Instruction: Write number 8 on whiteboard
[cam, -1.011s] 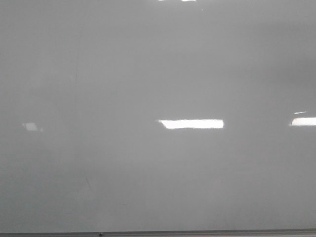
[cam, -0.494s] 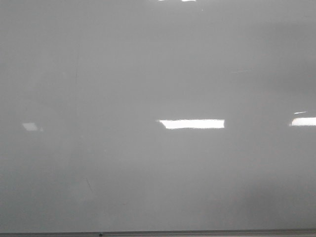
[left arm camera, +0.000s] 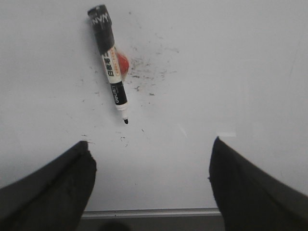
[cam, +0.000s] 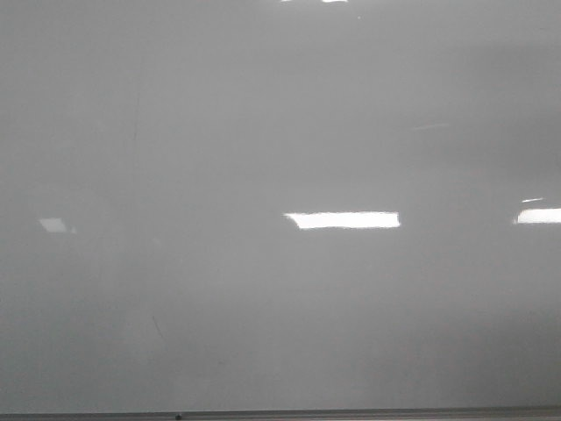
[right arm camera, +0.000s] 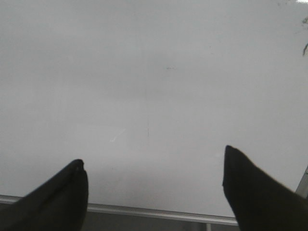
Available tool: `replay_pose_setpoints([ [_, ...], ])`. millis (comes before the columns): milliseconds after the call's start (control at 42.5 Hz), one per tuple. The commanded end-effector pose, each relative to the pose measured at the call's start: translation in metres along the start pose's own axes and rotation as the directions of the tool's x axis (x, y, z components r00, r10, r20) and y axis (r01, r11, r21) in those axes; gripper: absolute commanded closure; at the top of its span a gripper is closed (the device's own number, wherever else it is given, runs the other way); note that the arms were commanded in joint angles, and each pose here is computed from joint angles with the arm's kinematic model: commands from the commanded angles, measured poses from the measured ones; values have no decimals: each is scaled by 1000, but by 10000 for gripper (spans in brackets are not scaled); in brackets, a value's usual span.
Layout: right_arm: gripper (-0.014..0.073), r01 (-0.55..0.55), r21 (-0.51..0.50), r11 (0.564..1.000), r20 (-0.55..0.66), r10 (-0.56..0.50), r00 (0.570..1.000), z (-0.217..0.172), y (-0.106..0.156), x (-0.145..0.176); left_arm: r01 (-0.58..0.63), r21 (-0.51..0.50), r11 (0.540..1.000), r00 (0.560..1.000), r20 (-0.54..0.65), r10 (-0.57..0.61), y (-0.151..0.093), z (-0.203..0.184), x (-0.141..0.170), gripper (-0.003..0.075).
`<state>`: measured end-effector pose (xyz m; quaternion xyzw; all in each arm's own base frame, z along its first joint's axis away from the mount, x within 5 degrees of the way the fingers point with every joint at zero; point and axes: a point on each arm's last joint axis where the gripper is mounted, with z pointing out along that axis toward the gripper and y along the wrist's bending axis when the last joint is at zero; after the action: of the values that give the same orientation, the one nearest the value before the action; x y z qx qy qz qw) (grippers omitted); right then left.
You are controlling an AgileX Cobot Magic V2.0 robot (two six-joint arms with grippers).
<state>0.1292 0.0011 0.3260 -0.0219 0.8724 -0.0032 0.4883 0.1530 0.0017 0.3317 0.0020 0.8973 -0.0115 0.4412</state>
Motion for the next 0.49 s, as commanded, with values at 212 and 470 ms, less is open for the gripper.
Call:
replay_pose_setpoints([
  [212, -17, 17, 13, 1000, 96, -18, 995, -5, -1, -16, 94, -28, 995, 994, 60, -92, 11, 50, -26, 209],
  [470, -17, 17, 13, 1000, 96, -18, 995, -5, -1, -16, 108, -48, 993, 994, 32, -107, 18, 94, -27, 209],
])
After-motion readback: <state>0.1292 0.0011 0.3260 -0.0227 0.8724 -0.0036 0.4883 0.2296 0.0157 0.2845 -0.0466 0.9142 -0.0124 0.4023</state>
